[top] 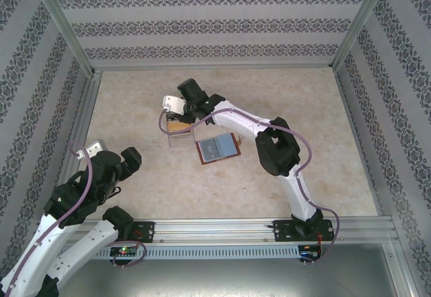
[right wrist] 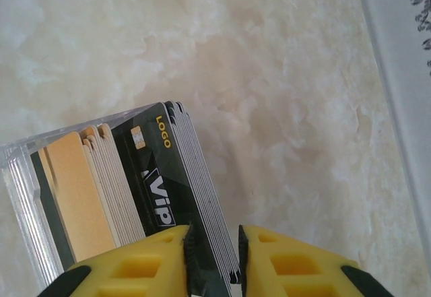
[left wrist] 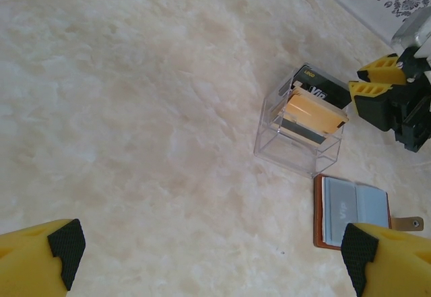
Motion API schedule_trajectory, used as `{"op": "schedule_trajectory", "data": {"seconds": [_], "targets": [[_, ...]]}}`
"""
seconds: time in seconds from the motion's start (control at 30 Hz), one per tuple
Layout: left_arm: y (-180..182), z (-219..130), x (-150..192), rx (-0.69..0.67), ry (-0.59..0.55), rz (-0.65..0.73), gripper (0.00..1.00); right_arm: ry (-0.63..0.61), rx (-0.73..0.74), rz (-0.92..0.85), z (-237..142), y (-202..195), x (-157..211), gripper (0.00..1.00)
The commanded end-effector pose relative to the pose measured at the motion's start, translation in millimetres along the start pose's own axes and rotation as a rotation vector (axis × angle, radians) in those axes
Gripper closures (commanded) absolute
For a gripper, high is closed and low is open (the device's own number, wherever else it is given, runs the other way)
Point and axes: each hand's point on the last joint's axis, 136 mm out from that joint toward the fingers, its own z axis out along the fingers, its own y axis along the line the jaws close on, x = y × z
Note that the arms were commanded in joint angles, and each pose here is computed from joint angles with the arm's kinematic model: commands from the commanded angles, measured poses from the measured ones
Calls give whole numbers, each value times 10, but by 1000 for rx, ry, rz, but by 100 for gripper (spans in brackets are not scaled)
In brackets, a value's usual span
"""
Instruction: Take the credit cards out of the card holder
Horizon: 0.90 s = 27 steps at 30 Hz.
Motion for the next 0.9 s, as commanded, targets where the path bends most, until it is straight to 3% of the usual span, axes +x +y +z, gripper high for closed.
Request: {"op": "schedule_trajectory", "data": {"seconds": [0.0, 0.17, 0.33, 0.5, 0.63, 0.67, 0.87], "targets": [[-34, 53, 24, 10, 8, 6, 0, -60, 74, 94, -266, -277, -170, 70], [-211, 141, 90, 55, 56, 44, 0, -135, 146, 316, -566, -528, -164, 67], [-343, 213, 141, 84, 93, 68, 0, -167, 213, 585, -894, -747, -9, 53], [-424, 257, 147, 110, 95, 75, 0, -148, 254, 726, -1154, -796, 168, 42], [-481, 316, 178, 119, 109, 92, 0, -183, 284, 885, -1381, -854, 333, 26], [-500, 329, 181, 125, 111, 95, 0, -189, 284, 940, -1426, -870, 387, 4], [-608, 370, 177, 161, 109, 129, 0, -210, 248, 1291, -1590, -952, 727, 2]]}}
